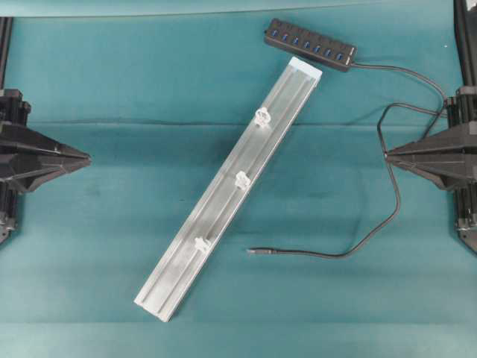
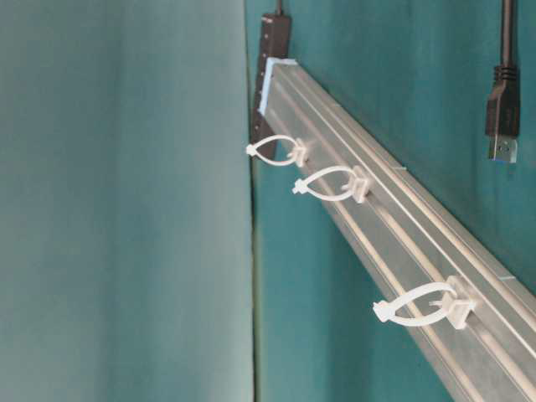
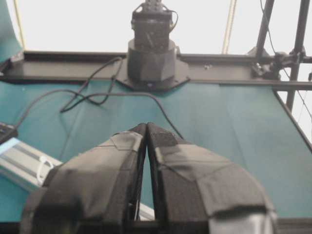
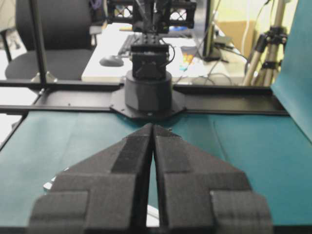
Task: Pass the USB cable through three rings with both arms.
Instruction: 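Move the right gripper toward the loose black USB cable end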
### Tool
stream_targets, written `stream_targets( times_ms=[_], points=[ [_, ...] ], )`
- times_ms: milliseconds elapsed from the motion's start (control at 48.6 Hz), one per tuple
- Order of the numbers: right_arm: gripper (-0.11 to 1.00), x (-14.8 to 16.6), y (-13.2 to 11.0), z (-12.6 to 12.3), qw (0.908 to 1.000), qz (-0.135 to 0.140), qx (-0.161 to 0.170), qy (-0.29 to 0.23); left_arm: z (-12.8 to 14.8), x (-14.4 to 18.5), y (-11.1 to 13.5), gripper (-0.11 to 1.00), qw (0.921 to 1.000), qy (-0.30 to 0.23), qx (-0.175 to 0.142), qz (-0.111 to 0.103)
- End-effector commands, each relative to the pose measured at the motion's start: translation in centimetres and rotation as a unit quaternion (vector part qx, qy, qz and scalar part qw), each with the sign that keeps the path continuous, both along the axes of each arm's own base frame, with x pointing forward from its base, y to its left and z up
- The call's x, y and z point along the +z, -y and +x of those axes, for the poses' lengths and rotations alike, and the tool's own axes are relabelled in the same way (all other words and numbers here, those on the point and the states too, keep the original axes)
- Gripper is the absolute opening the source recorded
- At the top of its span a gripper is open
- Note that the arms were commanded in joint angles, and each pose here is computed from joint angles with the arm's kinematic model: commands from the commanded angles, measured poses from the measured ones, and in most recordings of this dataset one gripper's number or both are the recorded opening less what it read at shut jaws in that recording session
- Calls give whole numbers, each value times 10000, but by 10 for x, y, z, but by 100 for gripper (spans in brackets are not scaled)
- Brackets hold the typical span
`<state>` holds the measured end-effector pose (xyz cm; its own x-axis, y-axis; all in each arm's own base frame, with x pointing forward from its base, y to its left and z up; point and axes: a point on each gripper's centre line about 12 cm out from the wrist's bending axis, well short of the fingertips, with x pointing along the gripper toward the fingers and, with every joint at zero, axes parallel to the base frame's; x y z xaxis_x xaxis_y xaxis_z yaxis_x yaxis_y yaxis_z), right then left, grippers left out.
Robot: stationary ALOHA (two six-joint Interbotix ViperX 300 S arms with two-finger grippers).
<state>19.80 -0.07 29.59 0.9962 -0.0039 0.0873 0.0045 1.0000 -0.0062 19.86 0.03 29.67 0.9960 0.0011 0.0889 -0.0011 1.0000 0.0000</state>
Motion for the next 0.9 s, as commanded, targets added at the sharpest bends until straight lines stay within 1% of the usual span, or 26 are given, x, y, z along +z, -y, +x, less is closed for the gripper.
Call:
stream_targets(
  times_ms=[0, 21, 62, 103, 144, 267, 411, 494, 617, 720, 761, 884],
  points=[
    [9, 11, -3, 4, 9998, 145, 87, 122, 9, 17, 3, 14, 9999, 130, -76, -17],
    [9, 14, -3, 5, 9997, 213, 84, 107, 10, 19, 3, 14, 9999, 145, -77, -24],
    [9, 16, -3, 7, 9993, 357, 87, 29, 13, 23, 3, 9, 9998, 168, -80, -9],
    [4, 15, -3, 11, 9985, 524, 79, -124, 16, 25, 3, 3, 9998, 153, -81, -2],
    [1, 17, -3, 14, 9973, 669, 81, -285, 18, 25, 3, -1, 9999, 138, -82, -9],
    [1, 17, -4, 29, 9917, 928, 82, -882, 21, 25, 3, -1, 9999, 99, -79, -63],
    [1, 16, -5, 48, 9814, 1144, 46, -1542, 22, 27, 2, -1, 9997, 114, -76, -185],
    [1, 11, -7, 60, 9734, 1220, 20, -1941, 22, 27, 2, -1, 9996, 121, -80, -223],
    [1, 0, -9, 77, 9559, 1266, -23, -2650, 22, 27, 1, -1, 9997, 68, -64, -245],
    [1, -6, -11, 92, 9399, 1241, -41, -3179, 23, 33, 0, -1, 9996, 122, -42, -245],
    [1, -9, -12, 99, 9322, 1232, -58, -3403, 22, 34, 0, -1, 9996, 138, -34, -237],
    [1, -21, -14, 117, 9031, 1185, -101, -4127, 23, 34, -1, -1, 9997, 62, -7, -237]
  ],
)
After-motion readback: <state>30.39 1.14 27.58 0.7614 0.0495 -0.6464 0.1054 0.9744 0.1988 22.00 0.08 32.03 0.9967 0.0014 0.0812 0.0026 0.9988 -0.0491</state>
